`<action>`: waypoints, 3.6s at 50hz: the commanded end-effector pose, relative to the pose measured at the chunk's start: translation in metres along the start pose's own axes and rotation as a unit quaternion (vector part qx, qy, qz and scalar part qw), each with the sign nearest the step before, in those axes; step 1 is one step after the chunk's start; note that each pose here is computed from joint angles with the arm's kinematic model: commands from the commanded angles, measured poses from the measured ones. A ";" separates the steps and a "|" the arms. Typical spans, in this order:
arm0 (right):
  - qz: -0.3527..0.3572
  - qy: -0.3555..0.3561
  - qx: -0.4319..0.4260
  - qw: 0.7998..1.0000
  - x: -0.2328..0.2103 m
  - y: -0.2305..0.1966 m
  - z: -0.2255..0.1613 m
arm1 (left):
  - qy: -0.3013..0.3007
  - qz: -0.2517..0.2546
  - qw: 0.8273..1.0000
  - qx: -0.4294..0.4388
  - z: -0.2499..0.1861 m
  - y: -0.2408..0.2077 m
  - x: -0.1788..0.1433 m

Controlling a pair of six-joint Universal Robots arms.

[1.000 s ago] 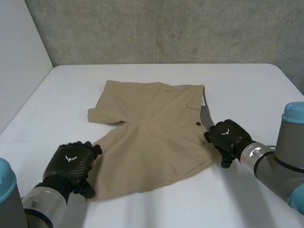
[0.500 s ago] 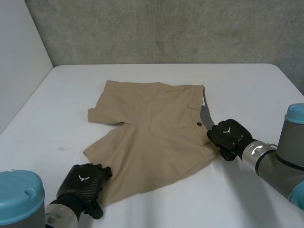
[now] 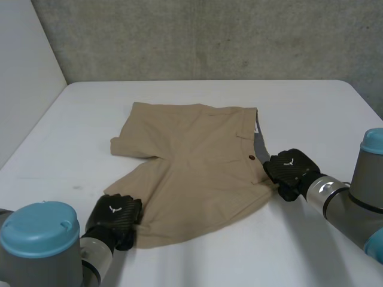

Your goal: Fold the shorts.

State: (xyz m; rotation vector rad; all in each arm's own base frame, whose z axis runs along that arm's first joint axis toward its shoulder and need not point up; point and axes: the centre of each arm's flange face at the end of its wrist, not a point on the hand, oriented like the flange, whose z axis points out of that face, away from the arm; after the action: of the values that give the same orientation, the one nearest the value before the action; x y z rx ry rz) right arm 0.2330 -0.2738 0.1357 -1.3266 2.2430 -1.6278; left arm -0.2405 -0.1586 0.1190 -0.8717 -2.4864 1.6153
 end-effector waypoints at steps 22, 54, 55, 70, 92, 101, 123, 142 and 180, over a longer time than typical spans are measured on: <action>-0.030 0.044 -0.011 0.999 0.041 -0.102 -0.156 | 0.008 0.005 0.986 0.167 -0.142 -0.120 -0.047; -0.006 0.051 -0.004 0.999 0.047 -0.074 0.028 | -0.020 0.025 0.994 0.104 0.117 -0.124 -0.069; -0.001 0.056 0.009 0.998 0.044 -0.076 0.045 | -0.023 0.026 0.994 0.106 0.124 -0.125 -0.070; 0.002 0.156 0.060 0.986 0.043 -0.068 0.121 | -0.054 0.092 0.981 0.165 0.214 -0.111 -0.068; 0.014 0.156 0.066 0.985 0.045 -0.099 0.094 | -0.057 0.105 0.971 0.206 0.167 -0.135 -0.064; 0.016 0.098 0.047 0.994 0.033 -0.088 0.098 | -0.054 0.103 0.974 0.197 0.185 -0.121 -0.064; 0.007 0.130 0.089 0.988 0.036 -0.069 0.161 | -0.101 0.121 0.966 0.205 0.252 -0.101 -0.101; 0.022 0.142 0.047 0.988 0.046 -0.085 0.135 | -0.080 0.122 0.966 0.212 0.195 -0.130 -0.083; 0.040 0.098 -0.018 0.994 0.046 -0.082 0.082 | -0.079 0.133 0.978 0.139 0.228 -0.069 -0.088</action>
State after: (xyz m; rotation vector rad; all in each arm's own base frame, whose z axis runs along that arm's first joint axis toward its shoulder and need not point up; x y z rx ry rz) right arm 0.2984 -0.3710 0.1836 -1.1167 2.4090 -1.7559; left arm -0.2856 -0.4107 0.0994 -1.0564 -2.1792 2.1400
